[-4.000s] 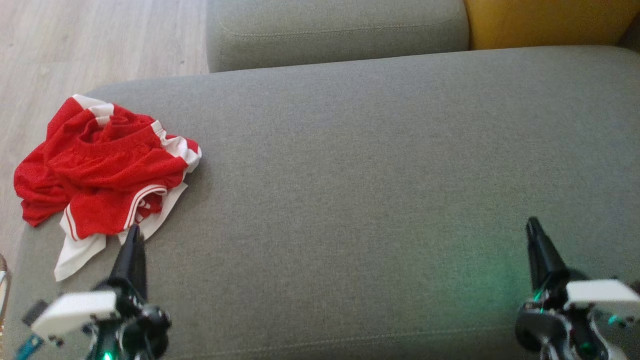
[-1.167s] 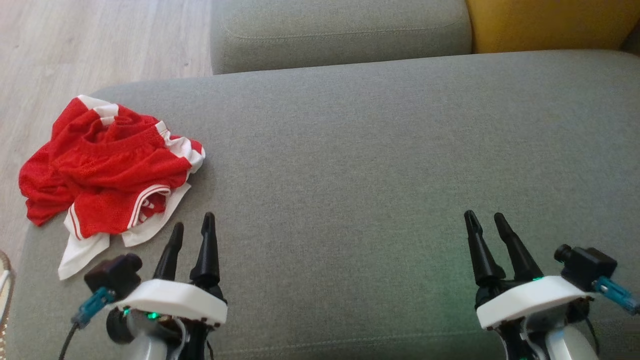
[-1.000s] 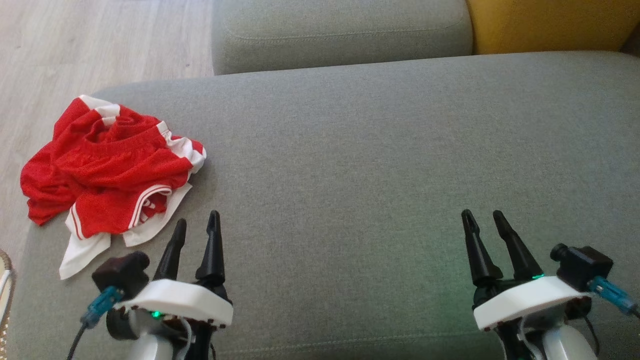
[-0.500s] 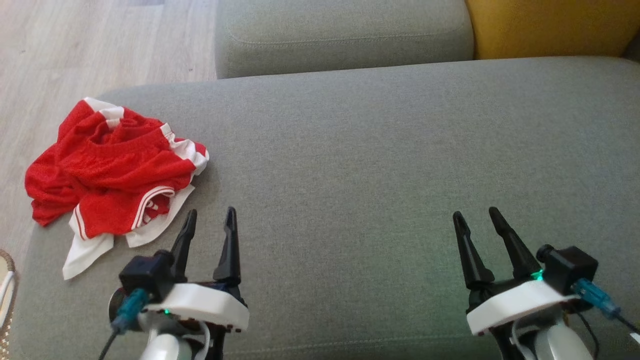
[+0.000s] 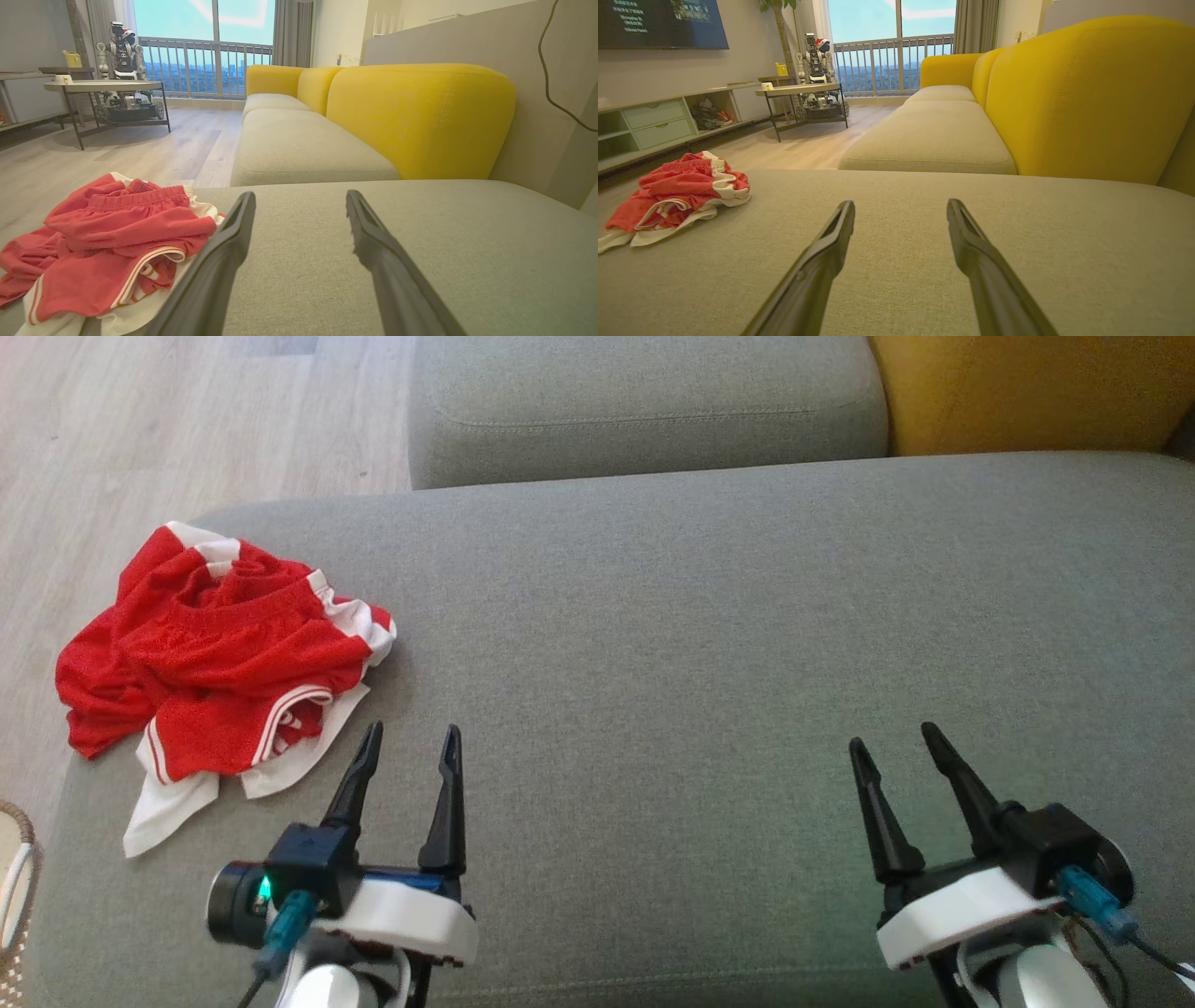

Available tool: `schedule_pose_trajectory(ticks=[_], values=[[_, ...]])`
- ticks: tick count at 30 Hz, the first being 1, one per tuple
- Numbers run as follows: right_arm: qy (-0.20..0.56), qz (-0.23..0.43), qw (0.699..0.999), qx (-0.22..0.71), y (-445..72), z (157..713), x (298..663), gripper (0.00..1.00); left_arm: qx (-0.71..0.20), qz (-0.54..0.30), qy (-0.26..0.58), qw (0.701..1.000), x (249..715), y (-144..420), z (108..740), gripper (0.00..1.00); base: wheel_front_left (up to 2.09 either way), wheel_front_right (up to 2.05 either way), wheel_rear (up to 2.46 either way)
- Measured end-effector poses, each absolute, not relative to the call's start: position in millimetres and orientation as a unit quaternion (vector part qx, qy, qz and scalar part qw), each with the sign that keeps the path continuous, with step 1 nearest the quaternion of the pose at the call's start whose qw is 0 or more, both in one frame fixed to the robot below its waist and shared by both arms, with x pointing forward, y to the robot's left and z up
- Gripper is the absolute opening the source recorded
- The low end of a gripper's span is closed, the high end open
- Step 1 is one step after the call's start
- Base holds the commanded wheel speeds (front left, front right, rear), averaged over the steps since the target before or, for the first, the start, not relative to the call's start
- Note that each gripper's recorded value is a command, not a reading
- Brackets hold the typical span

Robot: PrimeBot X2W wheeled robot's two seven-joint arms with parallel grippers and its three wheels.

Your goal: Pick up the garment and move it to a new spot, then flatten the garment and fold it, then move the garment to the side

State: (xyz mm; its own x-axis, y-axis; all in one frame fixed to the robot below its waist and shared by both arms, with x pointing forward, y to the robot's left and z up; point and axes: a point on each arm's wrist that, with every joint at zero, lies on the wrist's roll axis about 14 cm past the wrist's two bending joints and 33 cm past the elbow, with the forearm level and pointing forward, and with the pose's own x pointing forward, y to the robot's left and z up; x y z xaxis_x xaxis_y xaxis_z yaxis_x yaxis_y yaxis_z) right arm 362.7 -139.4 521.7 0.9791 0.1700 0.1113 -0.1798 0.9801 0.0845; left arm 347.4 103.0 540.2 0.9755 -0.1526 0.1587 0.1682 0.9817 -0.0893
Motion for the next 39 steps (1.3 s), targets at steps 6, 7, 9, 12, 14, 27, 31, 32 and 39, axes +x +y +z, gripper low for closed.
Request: schedule_pose_trajectory(ticks=[6,7,9,12,14,27,31,32,39], values=[[-0.057,0.082,0.995,0.013,-145,522,363,1.0,-0.033,-0.075,-0.075,0.994,347,106,535,1.0,0.0,0.0,0.0],[-0.057,0.083,0.995,0.006,-145,521,364,1.0,-0.029,-0.074,-0.077,0.994,347,106,535,1.0,0.0,0.0,0.0],[-0.06,0.086,0.994,-0.006,-144,521,364,1.0,-0.021,-0.074,-0.081,0.994,347,106,536,1.0,0.0,0.0,0.0],[-0.06,0.089,0.994,-0.013,-142,521,365,1.0,-0.017,-0.071,-0.078,0.994,348,108,533,1.0,0.0,0.0,0.0],[-0.06,0.09,0.994,-0.013,-142,521,365,1.0,-0.017,-0.068,-0.074,0.995,348,111,531,1.0,0.0,0.0,0.0],[-0.056,0.149,0.987,-0.012,-102,518,377,1.0,-0.017,0.023,-0.057,0.998,332,162,519,1.0,0.0,0.0,0.0],[-0.057,0.177,0.982,-0.011,-82,518,382,1.0,-0.025,0.066,-0.056,0.996,323,185,518,1.0,0.0,0.0,0.0],[-0.057,0.177,0.982,-0.011,-82,518,382,1.0,-0.025,0.066,-0.056,0.996,323,185,518,1.0,0.0,0.0,0.0],[-0.056,0.224,0.973,-0.009,-49,517,389,1.0,-0.034,0.124,-0.055,0.99,304,216,516,1.0,0.0,0.0,0.0]])
